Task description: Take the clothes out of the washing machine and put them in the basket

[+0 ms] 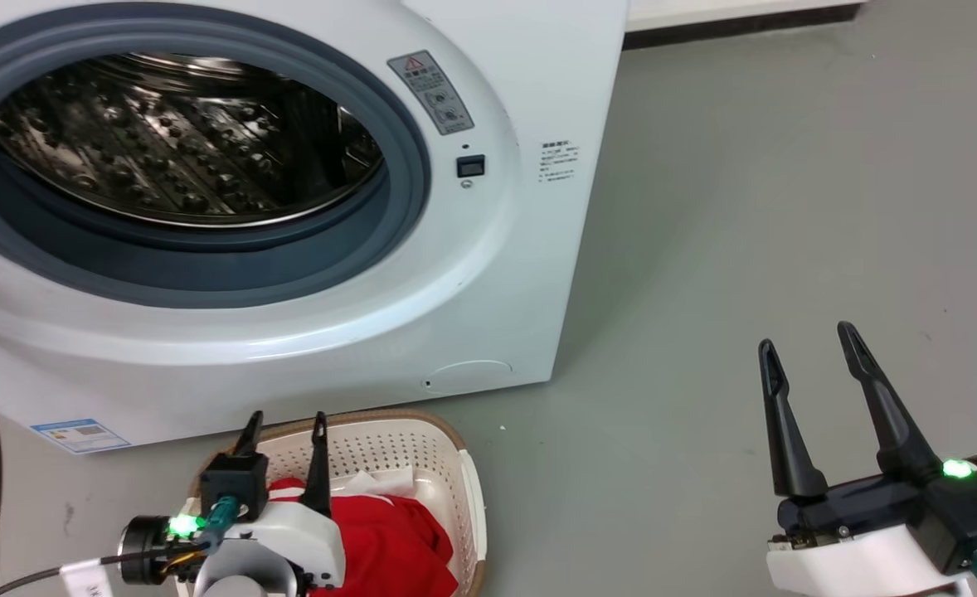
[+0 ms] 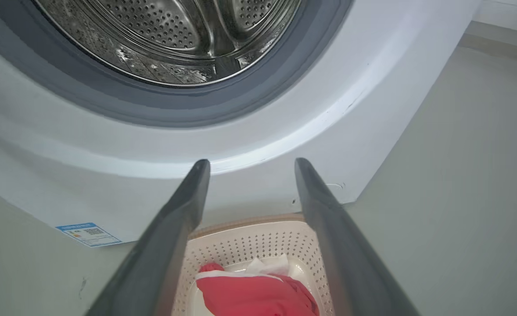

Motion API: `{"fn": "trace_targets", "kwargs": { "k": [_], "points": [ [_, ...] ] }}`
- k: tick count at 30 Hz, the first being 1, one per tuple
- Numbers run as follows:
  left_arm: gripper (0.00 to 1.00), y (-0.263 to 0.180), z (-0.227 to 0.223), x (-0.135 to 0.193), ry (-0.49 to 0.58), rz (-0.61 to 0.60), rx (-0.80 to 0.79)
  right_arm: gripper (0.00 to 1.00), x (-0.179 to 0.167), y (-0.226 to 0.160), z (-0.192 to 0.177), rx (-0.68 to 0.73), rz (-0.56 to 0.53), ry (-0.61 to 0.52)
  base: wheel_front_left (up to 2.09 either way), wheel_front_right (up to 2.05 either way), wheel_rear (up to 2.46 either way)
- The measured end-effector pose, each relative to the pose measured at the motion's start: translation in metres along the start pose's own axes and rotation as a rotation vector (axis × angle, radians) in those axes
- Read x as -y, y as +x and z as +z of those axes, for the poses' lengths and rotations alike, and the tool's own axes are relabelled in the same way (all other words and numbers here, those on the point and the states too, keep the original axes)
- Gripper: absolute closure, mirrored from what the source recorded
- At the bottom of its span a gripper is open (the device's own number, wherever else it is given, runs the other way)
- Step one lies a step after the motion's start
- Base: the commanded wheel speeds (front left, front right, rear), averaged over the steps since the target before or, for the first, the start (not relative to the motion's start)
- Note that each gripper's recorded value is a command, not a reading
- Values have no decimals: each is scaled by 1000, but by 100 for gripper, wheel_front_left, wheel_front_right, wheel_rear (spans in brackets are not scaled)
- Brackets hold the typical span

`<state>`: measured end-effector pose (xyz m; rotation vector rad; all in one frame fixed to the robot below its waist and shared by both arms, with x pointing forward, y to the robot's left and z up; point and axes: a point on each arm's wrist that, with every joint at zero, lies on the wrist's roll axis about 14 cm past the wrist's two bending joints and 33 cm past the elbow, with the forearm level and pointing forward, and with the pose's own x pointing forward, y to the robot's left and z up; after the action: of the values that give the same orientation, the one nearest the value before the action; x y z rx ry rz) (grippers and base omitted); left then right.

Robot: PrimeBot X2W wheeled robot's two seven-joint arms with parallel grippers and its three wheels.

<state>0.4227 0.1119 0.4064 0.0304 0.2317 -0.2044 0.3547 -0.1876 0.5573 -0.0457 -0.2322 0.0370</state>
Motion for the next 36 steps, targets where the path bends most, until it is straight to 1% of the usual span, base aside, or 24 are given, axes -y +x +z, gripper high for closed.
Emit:
{"fn": "trace_targets", "kwargs": {
  "k": [7, 19, 28, 36],
  "points": [
    [0, -21, 42, -23, -19, 103, 150, 0, -7, -2, 5, 17, 23, 8, 0, 0, 0],
    [0, -57, 92, -42, -6, 216, 330, 0, -10, -10, 7, 18, 25, 38, 0, 0, 0],
    [0, -78, 88, -48, 12, 253, 329, 0, -6, -17, 2, 1, 9, 64, 0, 0, 0],
    [0, -85, 84, -44, 24, 248, 318, 0, -6, -21, -4, -20, 7, 66, 0, 0, 0]
  ]
}}
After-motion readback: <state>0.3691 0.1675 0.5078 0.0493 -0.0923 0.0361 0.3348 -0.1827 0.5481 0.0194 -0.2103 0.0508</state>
